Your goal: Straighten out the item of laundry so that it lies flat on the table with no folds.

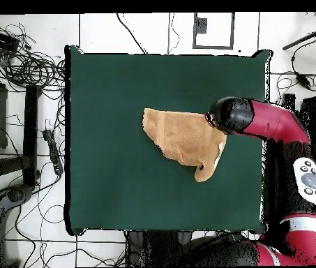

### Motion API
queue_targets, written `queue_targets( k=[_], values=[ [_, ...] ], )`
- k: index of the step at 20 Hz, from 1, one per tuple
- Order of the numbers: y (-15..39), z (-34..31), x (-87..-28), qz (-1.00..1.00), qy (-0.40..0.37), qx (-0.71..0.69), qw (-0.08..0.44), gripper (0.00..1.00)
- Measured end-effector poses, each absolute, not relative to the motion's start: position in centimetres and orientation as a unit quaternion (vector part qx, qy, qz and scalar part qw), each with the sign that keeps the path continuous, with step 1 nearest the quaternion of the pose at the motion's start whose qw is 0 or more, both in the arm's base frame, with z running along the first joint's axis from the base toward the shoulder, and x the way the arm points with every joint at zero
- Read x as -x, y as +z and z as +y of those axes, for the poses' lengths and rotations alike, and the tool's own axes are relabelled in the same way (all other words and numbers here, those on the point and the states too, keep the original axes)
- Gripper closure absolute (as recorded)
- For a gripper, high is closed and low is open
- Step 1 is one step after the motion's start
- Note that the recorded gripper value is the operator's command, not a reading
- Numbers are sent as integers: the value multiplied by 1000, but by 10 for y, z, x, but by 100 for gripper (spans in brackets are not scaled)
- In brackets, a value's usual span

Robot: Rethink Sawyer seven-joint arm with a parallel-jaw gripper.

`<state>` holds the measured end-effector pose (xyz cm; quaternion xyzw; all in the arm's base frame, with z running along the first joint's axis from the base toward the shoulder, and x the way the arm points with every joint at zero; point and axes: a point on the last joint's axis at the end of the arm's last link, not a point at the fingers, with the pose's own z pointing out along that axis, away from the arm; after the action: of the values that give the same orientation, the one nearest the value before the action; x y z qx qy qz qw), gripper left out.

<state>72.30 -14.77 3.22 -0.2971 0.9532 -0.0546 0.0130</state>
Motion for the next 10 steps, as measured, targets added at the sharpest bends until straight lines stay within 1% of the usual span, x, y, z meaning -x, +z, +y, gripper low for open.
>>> queue_targets(
  k=[8,10],
  values=[
    [19,-148,-716,954,-48,297,4,0],
    [9,-149,-711,954,-44,296,-4,0]
  ],
)
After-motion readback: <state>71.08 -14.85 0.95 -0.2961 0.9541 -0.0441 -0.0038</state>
